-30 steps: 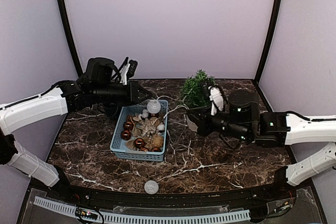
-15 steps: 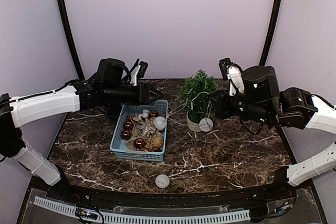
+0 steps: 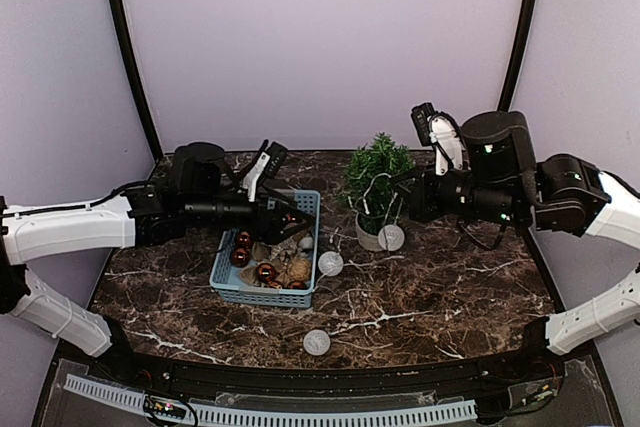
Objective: Decorate the small christmas tree
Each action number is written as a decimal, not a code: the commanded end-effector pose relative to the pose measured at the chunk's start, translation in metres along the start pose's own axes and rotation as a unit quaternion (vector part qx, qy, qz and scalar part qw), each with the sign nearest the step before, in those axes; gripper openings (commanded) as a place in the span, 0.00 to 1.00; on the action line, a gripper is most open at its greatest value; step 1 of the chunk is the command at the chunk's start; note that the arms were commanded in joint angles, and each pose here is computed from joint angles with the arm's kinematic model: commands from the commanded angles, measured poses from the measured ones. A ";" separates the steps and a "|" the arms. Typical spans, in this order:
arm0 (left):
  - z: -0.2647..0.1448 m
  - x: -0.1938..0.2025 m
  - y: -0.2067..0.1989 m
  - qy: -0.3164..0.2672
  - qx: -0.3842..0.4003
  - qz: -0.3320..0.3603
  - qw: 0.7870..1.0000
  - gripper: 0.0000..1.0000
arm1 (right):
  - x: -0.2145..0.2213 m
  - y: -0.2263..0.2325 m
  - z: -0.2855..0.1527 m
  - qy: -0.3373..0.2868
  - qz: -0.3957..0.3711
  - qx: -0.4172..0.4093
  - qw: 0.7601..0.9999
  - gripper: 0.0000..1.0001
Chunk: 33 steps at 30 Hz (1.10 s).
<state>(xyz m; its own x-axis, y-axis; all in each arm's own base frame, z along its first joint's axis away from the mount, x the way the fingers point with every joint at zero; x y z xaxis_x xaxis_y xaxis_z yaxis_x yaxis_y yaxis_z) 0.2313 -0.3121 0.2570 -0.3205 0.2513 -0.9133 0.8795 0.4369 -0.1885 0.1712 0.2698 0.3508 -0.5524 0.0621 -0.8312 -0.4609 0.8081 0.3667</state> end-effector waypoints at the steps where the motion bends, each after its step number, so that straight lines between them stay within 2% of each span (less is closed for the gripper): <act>1: 0.009 -0.017 -0.029 -0.042 0.033 0.104 0.993 0.74 | -0.016 0.006 -0.010 -0.020 0.026 -0.022 0.999 0.00; 4: 0.022 -0.011 -0.034 -0.039 0.018 0.118 0.992 0.76 | -0.017 0.006 -0.012 -0.023 0.031 -0.022 0.999 0.00; 12: 0.058 -0.004 -0.050 -0.024 0.007 0.075 0.997 0.81 | -0.017 0.003 -0.011 -0.025 0.034 -0.011 0.999 0.00; 17: 0.083 0.007 -0.043 0.011 -0.030 0.052 0.998 0.82 | -0.018 0.001 -0.011 -0.028 0.038 -0.005 0.999 0.00; 24: 0.096 0.011 -0.040 0.028 -0.049 0.036 0.998 0.81 | -0.018 0.000 -0.010 -0.029 0.037 0.000 0.999 0.00; 26: 0.098 0.015 -0.036 0.040 -0.065 0.035 0.997 0.70 | -0.018 -0.002 -0.011 -0.032 0.038 0.004 0.999 0.00; 27: 0.097 0.015 -0.033 0.043 -0.077 0.035 0.995 0.60 | -0.018 -0.003 -0.011 -0.034 0.038 0.007 0.999 0.00; 28: 0.098 0.017 -0.033 0.045 -0.080 0.035 0.995 0.56 | -0.019 -0.004 -0.011 -0.036 0.038 0.010 0.999 0.00; 30: 0.096 0.016 -0.032 0.046 -0.084 0.036 0.995 0.36 | -0.020 -0.006 -0.011 -0.038 0.037 0.018 0.998 0.00; 32: 0.095 0.015 -0.032 0.045 -0.088 0.035 0.995 0.23 | -0.020 -0.009 -0.012 -0.039 0.035 0.029 0.998 0.00; 33: 0.094 0.015 -0.032 0.045 -0.089 0.034 0.994 0.20 | -0.021 -0.010 -0.012 -0.039 0.034 0.033 0.998 0.00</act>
<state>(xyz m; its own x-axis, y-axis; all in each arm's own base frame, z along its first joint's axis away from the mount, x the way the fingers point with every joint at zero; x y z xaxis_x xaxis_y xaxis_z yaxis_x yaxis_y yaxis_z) 0.2299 -0.4047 0.2034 -0.3021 0.3689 -0.8790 0.8427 0.5344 -0.0654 0.1746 0.2632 0.3507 -0.5585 0.1022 -0.8232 -0.4104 0.8283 0.3813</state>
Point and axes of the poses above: each gripper's point midway between its finger pads, its own z axis out along the fingers, its own y axis along the line the jaws close on, x = y × z, the point moved 4 cm from there along -z, back along the fingers, and after that the axes turned 10 degrees about z, right-handed, at the moved point
